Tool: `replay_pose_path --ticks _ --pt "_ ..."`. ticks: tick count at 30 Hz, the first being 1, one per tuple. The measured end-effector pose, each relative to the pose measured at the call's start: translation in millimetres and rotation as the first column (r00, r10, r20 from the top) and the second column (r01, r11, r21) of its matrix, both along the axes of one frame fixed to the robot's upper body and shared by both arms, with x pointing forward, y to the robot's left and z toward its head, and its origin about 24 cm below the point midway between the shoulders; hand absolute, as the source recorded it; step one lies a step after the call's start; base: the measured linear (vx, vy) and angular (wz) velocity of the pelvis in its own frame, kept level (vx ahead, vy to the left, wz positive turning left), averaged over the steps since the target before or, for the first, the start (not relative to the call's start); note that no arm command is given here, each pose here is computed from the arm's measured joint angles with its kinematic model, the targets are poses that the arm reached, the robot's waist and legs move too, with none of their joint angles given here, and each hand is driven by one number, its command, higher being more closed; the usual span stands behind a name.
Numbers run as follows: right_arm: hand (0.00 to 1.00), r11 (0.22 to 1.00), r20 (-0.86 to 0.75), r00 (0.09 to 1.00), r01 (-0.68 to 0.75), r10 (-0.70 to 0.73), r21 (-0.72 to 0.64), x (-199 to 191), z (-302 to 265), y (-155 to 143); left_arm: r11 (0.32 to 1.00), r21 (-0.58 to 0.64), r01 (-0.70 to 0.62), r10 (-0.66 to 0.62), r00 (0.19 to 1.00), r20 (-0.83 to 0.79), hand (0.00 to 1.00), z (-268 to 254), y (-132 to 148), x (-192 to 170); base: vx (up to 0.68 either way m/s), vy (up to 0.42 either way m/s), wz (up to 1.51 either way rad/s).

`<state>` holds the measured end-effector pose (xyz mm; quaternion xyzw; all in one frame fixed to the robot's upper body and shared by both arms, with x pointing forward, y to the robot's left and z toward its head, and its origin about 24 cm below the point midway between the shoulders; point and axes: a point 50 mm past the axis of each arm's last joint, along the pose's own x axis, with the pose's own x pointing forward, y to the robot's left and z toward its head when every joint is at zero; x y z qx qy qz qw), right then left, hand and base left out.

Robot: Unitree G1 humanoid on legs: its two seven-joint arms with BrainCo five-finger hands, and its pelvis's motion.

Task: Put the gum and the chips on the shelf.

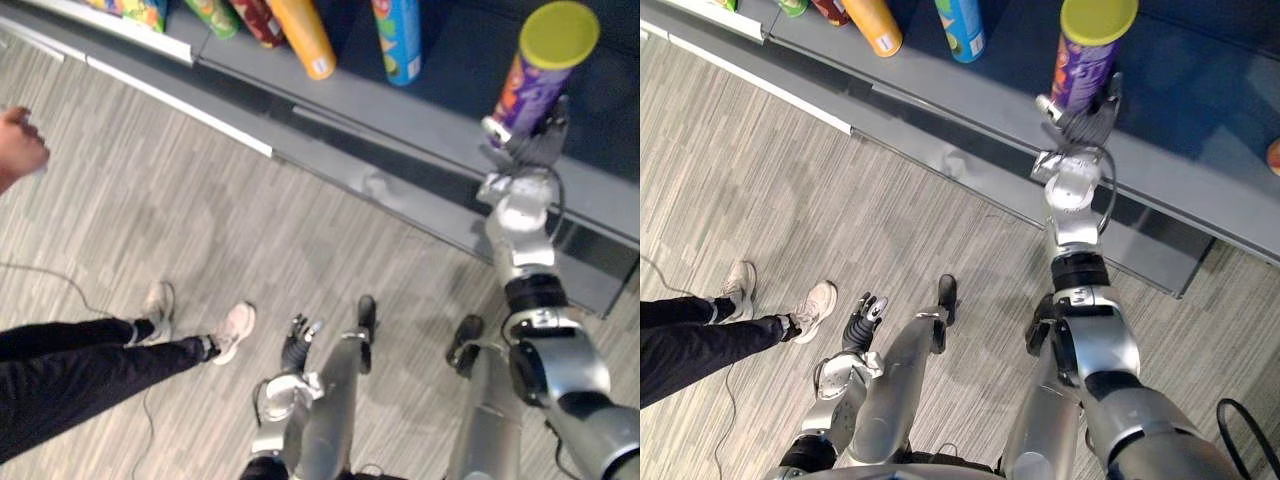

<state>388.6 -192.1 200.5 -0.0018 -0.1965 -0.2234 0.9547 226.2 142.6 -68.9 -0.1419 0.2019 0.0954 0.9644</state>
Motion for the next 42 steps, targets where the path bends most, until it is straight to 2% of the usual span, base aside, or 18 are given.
replay_pose_path --ticks 5,13,16,23,27,31,32,33,36,38,40,42 --pt "0.0 0.997 -0.173 0.982 -0.078 0.071 -0.029 -3 -52 3 1.0 -0.003 0.002 -0.002 0.996 -0.09 0.0 -18 4 -11 0.05 -0.011 -0.23" --pt "0.0 0.989 -0.424 0.894 -0.12 0.144 0.084 -43 -154 7 0.998 0.022 -0.06 0.064 0.965 -0.255 0.0 -45 25 -31 0.12 0.01 -0.26" --pt "0.0 0.984 -0.559 0.812 -0.098 0.166 0.15 -83 -210 5 0.996 0.064 -0.059 0.078 0.93 -0.358 0.0 -60 35 -50 0.15 0.037 -0.14" --pt "0.0 0.974 -0.671 0.707 -0.138 0.223 0.179 -161 -260 -6 0.988 0.152 -0.008 0.082 0.871 -0.484 0.0 -75 62 -88 0.1 0.062 -0.32" --pt "0.0 0.953 -0.782 0.547 -0.136 0.299 0.27 -233 -301 -5 0.987 0.154 -0.04 0.119 0.829 -0.547 0.0 -84 67 -118 0.07 0.035 -0.07" --pt "0.0 0.934 -0.875 0.34 -0.042 0.346 0.354 -295 -339 -4 0.986 0.137 -0.091 0.155 0.791 -0.592 0.0 -90 68 -137 0.04 0.018 -0.2" --pt "0.0 0.931 -0.889 0.32 0.049 0.328 0.361 -304 -346 -13 0.985 0.129 -0.115 0.17 0.783 -0.599 0.0 -91 68 -141 0.04 0.002 -0.25" --pt "0.0 0.931 -0.893 0.311 0.064 0.324 0.36 -306 -348 -14 0.985 0.128 -0.116 0.17 0.782 -0.6 0.0 -92 67 -142 0.04 0.005 -0.22" --pt "0.0 0.907 -0.94 0.181 0.261 0.29 0.331 -349 -364 -22 0.979 0.124 -0.159 0.202 0.759 -0.619 0.0 -94 67 -149 0.02 0.006 -0.07" --pt "0.0 0.868 -0.956 0.127 0.401 0.264 0.293 -371 -370 -21 0.971 0.128 -0.201 0.236 0.738 -0.632 0.0 -95 67 -154 0.03 0.005 -0.06" --pt "0.0 0.847 -0.961 0.101 0.456 0.256 0.274 -381 -371 -21 0.968 0.129 -0.214 0.246 0.73 -0.637 0.0 -96 67 -156 0.02 0.002 -0.01" --pt "0.0 0.813 -0.961 0.115 0.514 0.251 0.273 -385 -371 -22 0.968 0.125 -0.218 0.246 0.724 -0.645 0.0 -97 66 -157 0.04 0.001 -0.06"
